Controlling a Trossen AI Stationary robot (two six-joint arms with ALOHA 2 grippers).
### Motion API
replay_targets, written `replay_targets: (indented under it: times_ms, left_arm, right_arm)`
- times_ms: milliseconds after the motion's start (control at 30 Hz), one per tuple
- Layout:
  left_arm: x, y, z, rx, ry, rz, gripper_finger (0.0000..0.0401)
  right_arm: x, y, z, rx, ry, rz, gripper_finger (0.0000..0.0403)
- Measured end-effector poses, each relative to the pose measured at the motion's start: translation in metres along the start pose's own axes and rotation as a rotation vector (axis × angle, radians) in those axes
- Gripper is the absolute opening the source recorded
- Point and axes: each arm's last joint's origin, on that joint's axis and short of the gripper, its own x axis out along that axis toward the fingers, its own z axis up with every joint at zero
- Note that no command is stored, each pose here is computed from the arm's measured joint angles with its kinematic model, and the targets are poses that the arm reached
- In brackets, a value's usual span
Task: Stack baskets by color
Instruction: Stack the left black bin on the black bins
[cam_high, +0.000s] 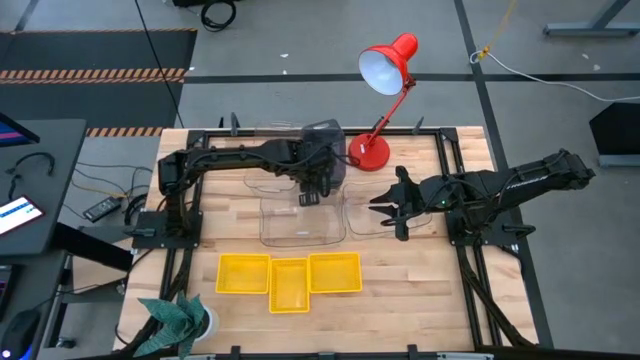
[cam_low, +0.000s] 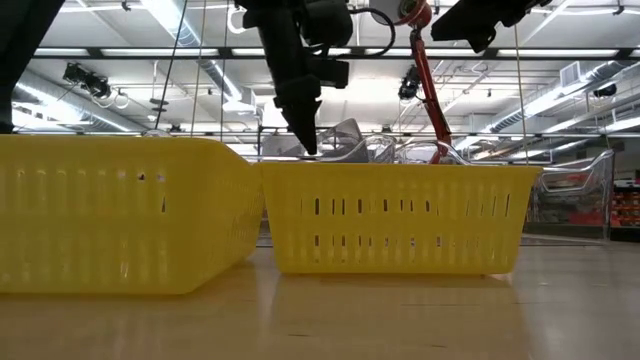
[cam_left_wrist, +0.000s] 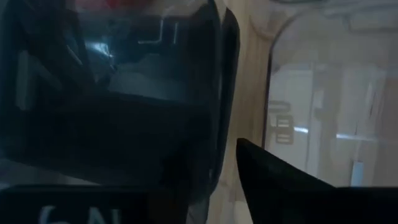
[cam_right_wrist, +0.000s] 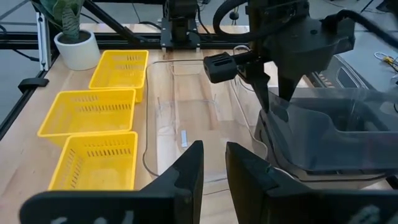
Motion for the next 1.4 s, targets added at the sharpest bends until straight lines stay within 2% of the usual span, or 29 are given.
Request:
replay_targets:
  times_ms: [233, 533, 700, 1167, 1400]
  left_arm:
    - [0.0, 0.001, 0.0, -0.002, -0.006, 0.003, 0.0114]
    - [0.0, 0.001, -0.001, 0.005, 0.015, 0.007, 0.0012]
    - [-0.007, 0.003, -0.004, 0.018, 0.072, 0.041, 0.0009]
    - [-0.035, 0.005, 0.002, -0.001, 0.128, 0.02, 0.0006]
    - [-0.038, 0.008, 0.023, 0.018, 0.174, 0.021, 0.0005]
  right_arm:
    - [0.0, 0.0, 0.0, -0.001, 0.001, 0.001, 0.0073]
    - [-0.001, 0.005, 0.0, -0.007, -0.004, 0.024, 0.0073]
    - [-0.002, 0.007, 0.0, -0.013, -0.006, 0.033, 0.0073]
    - [-0.002, 0.007, 0.001, -0.013, -0.022, 0.032, 0.0073]
    - [-0.002, 0.006, 0.003, -0.02, -0.038, 0.002, 0.0073]
